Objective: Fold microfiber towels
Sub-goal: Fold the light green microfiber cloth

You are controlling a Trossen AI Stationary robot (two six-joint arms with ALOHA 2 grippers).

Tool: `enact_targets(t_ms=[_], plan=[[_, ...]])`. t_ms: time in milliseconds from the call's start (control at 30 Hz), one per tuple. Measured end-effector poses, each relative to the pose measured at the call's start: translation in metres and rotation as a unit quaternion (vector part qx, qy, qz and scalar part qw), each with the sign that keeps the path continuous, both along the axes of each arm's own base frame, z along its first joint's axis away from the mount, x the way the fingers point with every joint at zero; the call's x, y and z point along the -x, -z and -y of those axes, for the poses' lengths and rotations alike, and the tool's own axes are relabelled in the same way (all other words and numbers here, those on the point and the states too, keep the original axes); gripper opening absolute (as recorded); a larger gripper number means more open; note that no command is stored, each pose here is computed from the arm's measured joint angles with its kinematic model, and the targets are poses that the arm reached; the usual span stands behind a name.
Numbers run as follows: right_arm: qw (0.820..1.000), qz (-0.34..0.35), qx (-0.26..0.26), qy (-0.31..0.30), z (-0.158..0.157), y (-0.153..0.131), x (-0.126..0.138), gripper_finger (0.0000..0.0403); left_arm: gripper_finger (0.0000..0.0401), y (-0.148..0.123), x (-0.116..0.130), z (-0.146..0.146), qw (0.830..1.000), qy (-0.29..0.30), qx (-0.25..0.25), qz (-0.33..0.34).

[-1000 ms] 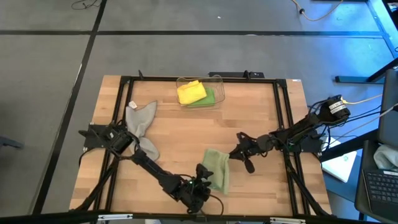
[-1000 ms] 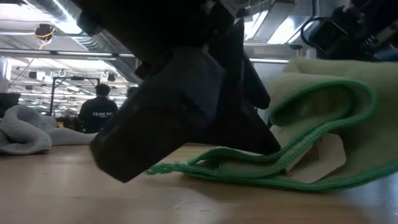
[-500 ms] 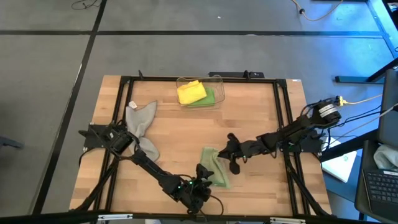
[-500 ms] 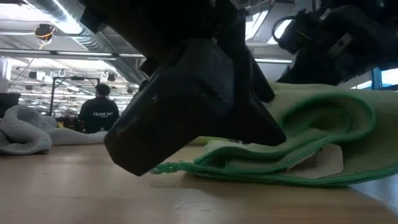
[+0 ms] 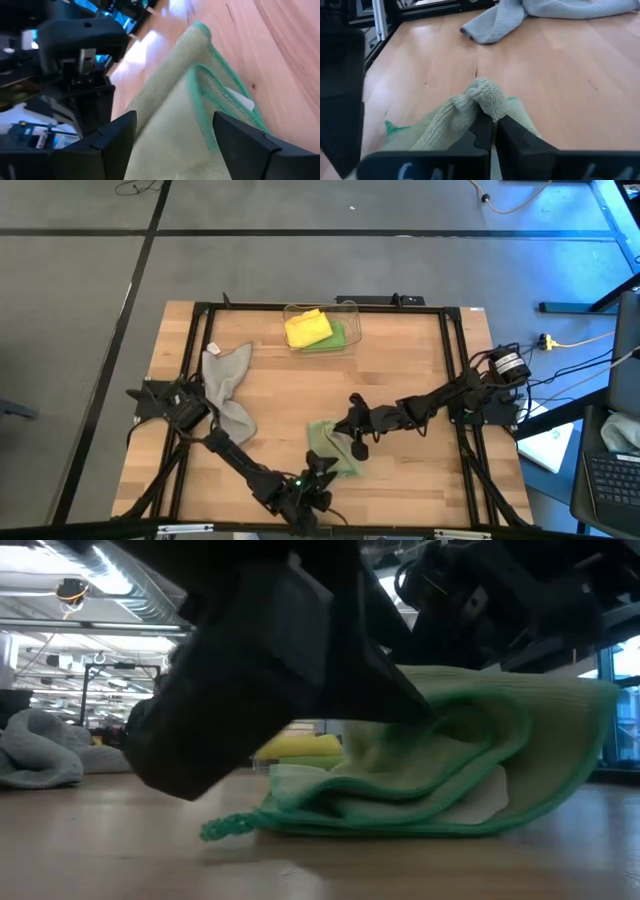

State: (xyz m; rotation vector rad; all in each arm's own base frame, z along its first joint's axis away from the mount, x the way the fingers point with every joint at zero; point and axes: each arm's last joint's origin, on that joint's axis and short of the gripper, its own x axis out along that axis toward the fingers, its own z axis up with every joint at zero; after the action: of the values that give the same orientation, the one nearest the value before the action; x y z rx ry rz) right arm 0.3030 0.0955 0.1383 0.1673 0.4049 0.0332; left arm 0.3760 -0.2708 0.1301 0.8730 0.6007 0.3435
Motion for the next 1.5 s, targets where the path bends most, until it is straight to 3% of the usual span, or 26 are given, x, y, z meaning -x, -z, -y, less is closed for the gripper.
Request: enact_targets(t_ms=[400, 467, 567, 700, 767, 833, 900, 967, 1033, 1167, 1300, 1400, 1500], plan=[[0.999, 0.018, -0.014, 0.025, 0.006, -0.003, -0.003, 0.0018, 0.0259, -0.004, 0.022, 0.022, 0.996, -0.032, -0.058, 0.056], [0.999, 0.019, -0.01, 0.029, 0.006, -0.003, -0.003, 0.0019, 0.0259, -0.004, 0.023, 0.024, 0.996, -0.04, -0.04, 0.072], [1.0, 0.02, 0.001, 0.022, 0.006, -0.003, -0.003, 0.0019, 0.0259, -0.005, 0.024, 0.024, 0.987, -0.074, 0.032, 0.136], [1.0, 0.018, 0.009, -0.003, 0.004, -0.003, -0.003, 0.0019, 0.0259, -0.007, 0.027, 0.024, 0.949, -0.132, 0.123, 0.26], [1.0, 0.013, 0.014, -0.019, 0.004, -0.002, -0.002, 0.0019, 0.0259, -0.008, 0.031, 0.028, 0.935, -0.138, 0.154, 0.288], [0.999, 0.01, 0.023, -0.032, 0.003, -0.002, -0.002, 0.0019, 0.0259, -0.011, 0.035, 0.03, 0.918, -0.138, 0.219, 0.299], [0.998, 0.011, 0.031, -0.046, 0.003, -0.002, -0.002, 0.0019, 0.0259, -0.02, 0.038, 0.03, 0.889, -0.145, 0.319, 0.295], [0.997, 0.012, 0.043, -0.057, 0.002, -0.002, -0.002, 0.0019, 0.0259, -0.026, 0.041, 0.027, 0.847, -0.17, 0.412, 0.29], [0.996, 0.016, 0.062, -0.065, 0.002, -0.002, -0.002, 0.0019, 0.0259, -0.024, 0.044, 0.028, 0.817, -0.189, 0.463, 0.287], [0.993, 0.022, 0.088, -0.079, 0.002, -0.003, -0.002, 0.0019, 0.0241, -0.02, 0.052, 0.039, 0.824, -0.177, 0.496, 0.208], [0.991, 0.027, 0.09, -0.098, 0.003, -0.005, -0.002, 0.0019, 0.0177, -0.011, 0.044, 0.018, 0.828, -0.224, 0.508, 0.086], [0.99, 0.037, 0.083, -0.107, 0.004, -0.01, -0.002, 0.0017, 0.0107, -0.01, 0.034, -0.003, 0.836, -0.251, 0.482, 0.073], [0.989, 0.044, 0.077, -0.115, 0.006, -0.015, -0.002, 0.0013, 0.0039, -0.026, 0.029, -0.008, 0.855, -0.218, 0.462, 0.085]])
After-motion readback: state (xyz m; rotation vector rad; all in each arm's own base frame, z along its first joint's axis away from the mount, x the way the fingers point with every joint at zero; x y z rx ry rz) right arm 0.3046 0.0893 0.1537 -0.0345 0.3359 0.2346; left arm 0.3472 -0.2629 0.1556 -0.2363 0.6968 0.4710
